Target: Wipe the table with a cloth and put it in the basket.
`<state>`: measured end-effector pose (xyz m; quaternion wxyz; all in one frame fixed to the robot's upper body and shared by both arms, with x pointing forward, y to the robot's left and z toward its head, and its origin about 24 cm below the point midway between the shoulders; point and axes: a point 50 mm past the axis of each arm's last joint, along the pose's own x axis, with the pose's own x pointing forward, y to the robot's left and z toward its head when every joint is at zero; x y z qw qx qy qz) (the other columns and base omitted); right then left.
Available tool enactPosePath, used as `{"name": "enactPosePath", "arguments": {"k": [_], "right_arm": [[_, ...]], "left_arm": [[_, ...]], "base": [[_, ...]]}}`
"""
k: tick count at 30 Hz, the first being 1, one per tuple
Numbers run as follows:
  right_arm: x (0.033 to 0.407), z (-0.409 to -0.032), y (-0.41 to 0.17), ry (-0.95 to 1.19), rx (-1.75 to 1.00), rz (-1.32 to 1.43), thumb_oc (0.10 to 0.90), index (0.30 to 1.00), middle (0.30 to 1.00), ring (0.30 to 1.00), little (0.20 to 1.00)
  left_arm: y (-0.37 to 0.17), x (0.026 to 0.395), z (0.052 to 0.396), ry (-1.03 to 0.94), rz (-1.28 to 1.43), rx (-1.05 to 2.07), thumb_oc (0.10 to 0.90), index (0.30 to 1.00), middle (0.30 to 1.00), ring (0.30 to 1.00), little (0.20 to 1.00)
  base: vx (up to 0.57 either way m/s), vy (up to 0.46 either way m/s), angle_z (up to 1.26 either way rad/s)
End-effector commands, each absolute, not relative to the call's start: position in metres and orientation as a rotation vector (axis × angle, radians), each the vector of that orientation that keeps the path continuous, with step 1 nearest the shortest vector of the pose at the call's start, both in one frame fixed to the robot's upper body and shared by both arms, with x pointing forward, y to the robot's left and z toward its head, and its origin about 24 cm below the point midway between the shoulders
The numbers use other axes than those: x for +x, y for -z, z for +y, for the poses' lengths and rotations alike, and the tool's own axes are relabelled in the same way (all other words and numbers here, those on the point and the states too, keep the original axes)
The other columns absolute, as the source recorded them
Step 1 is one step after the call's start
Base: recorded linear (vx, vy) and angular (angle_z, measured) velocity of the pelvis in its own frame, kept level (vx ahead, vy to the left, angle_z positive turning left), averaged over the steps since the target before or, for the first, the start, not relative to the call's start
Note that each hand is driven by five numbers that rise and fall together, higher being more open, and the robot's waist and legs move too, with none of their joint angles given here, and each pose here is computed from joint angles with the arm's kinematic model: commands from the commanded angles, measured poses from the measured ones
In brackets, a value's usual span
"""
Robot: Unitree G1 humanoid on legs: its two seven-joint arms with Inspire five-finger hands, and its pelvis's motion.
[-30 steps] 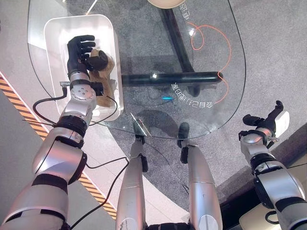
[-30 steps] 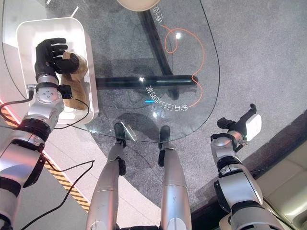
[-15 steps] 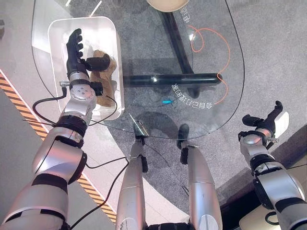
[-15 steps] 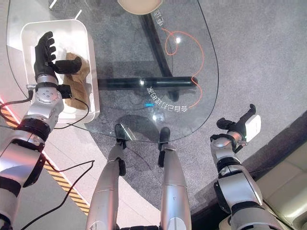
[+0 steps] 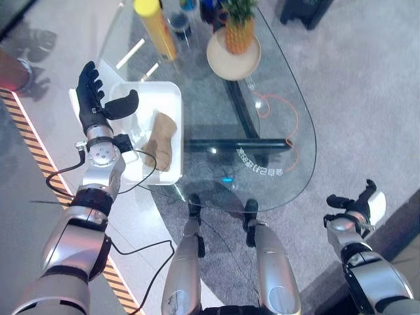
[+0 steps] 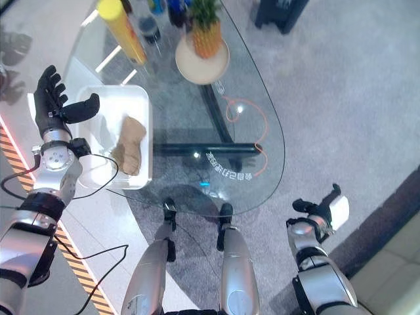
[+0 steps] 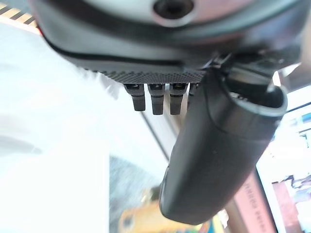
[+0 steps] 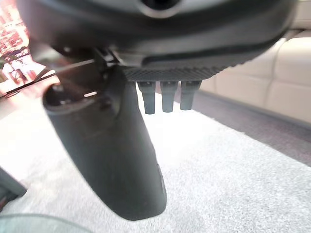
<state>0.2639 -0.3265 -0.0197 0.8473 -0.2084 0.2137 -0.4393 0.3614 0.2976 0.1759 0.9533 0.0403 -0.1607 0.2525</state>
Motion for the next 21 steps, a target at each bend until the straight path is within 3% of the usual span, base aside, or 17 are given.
{"name": "enactPosePath", "arguments": {"k": [1,12,21], "right_arm": [[0.215,-0.355,0.038,1.006,-0.455,0.513,0.800,0.900,0.900,0.900,0.900],[0.139,-0.332,0.099,0.812,-0.536,0.825,0.800,0.900,0.900,0.900,0.900],[0.114,-0.316,0.122,0.588,-0.556,1.001,0.800,0.900,0.900,0.900,0.900]], "left_arm": [[-0.180,0.340,0.323,-0.543,-0.437,0.088,0.800,0.900,0.900,0.900,0.900],[-0.021,0.263,0.339,-0.554,0.078,0.125,0.800,0.900,0.900,0.900,0.900],[0.066,0.194,0.329,-0.569,0.466,0.089,0.800,0.900,0.900,0.900,0.900]], "base": [[0.16,-0.033,-0.01],[0.16,0.004,0.12],[0.08,-0.005,-0.02]]}}
